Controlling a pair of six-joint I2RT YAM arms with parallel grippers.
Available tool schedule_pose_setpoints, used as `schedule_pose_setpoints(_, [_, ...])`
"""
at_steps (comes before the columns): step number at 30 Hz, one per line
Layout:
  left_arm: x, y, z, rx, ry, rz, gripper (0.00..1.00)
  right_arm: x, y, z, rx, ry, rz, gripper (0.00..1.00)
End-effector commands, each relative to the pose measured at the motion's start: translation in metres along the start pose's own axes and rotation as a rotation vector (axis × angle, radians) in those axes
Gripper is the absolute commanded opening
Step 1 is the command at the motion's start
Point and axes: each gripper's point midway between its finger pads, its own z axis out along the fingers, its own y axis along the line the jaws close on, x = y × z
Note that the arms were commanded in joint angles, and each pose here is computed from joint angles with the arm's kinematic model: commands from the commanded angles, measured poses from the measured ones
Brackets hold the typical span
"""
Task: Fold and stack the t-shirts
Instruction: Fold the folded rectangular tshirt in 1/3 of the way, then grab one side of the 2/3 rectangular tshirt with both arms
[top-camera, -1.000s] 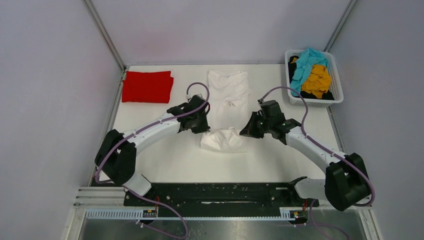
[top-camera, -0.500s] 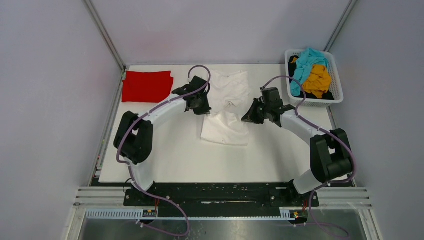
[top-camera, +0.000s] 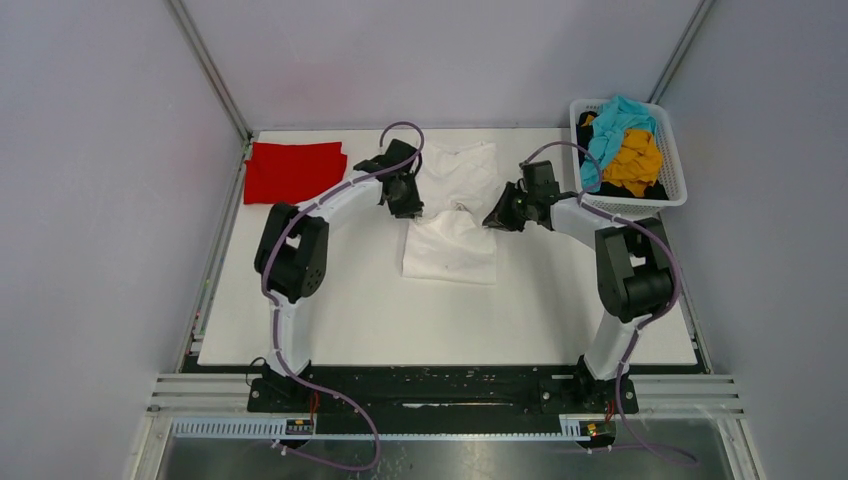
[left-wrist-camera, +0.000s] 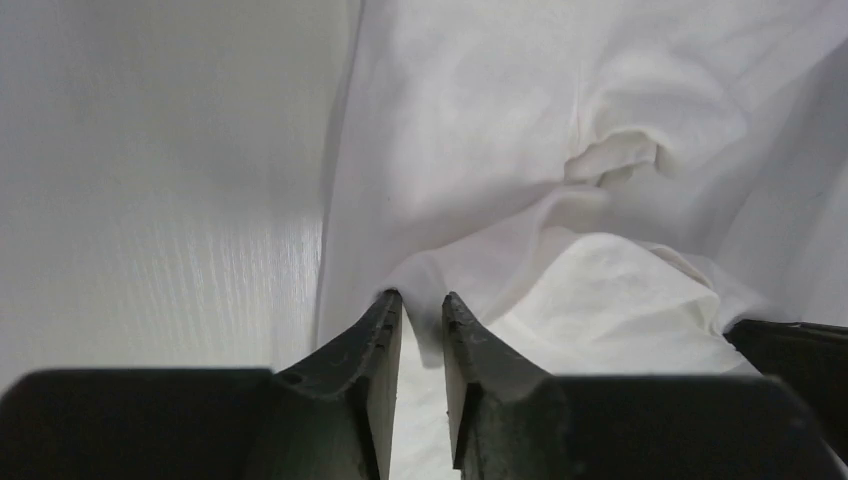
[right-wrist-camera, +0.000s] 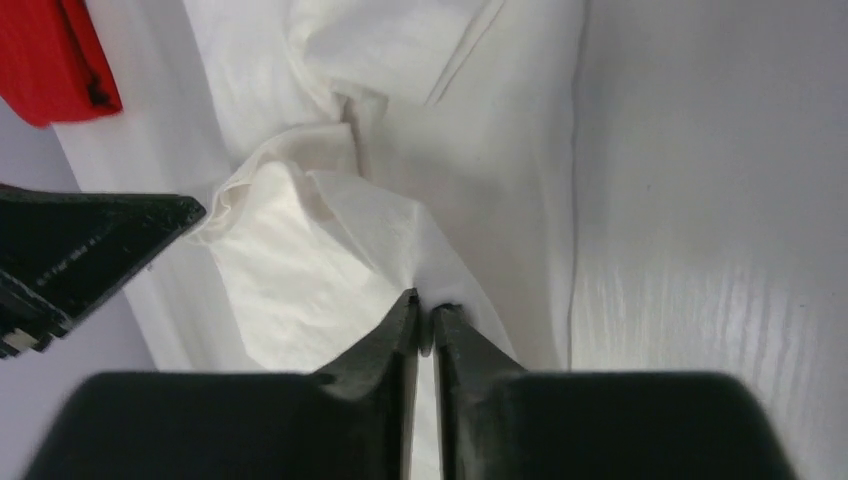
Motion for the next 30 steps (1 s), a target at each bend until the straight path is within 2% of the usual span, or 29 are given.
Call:
schedule_pose_setpoints(1, [-0.031, -0.009, 0.000, 0.026, -0.042, 0.003, 0.32, -0.032, 0.015, 0.010, -0.062, -0.044, 0.013, 0.33])
schedule_pose_setpoints(2, [-0.033, -0.008, 0.000, 0.024, -0.032, 0.007, 0.48, -0.036, 0.018, 0.010, -0.074, -0.041, 0.020, 0.51])
schedule_pose_setpoints(3, [-0.040, -0.010, -0.002, 0.028, -0.043, 0.011, 0.64, -0.041, 0.022, 0.008, -0.090, -0.039, 0.019, 0.78])
schedule_pose_setpoints(4, [-0.044, -0.010, -0.006, 0.026, -0.048, 0.014, 0.73, -0.045, 0.025, 0.005, -0.098, -0.040, 0.009, 0.97])
schedule_pose_setpoints(5, [-0.048, -0.012, -0.011, 0.029, -0.060, 0.017, 0.78, -0.049, 0.027, 0.002, -0.096, -0.047, -0.008, 0.99])
schedule_pose_setpoints(7, [-0.054, -0.014, -0.026, 0.038, -0.090, 0.023, 0.92, -0.051, 0.029, -0.008, -0.078, -0.061, -0.037, 0.99])
schedule_pose_setpoints(9, [-0.051, -0.013, -0.041, 0.054, -0.112, 0.023, 0.99, -0.047, 0.022, -0.018, -0.047, -0.078, -0.052, 1.00])
schedule_pose_setpoints(14, [-0.008, -0.009, -0.070, 0.176, -0.086, 0.012, 0.99, -0.010, 0.007, -0.043, -0.024, -0.048, -0.029, 0.99])
schedule_pose_setpoints(21, [0.078, 0.027, -0.064, 0.184, 0.059, -0.027, 0.99, 0.054, -0.021, -0.065, 0.029, 0.020, -0.010, 0.99])
schedule_pose_setpoints(25, [0.107, 0.032, -0.050, 0.207, 0.124, -0.058, 0.88, 0.079, -0.026, -0.062, 0.032, 0.070, 0.000, 0.99])
schedule_pose_setpoints(30, [0.121, 0.039, -0.032, 0.165, 0.163, -0.073, 0.72, 0.103, -0.031, -0.054, 0.077, 0.128, -0.035, 0.93])
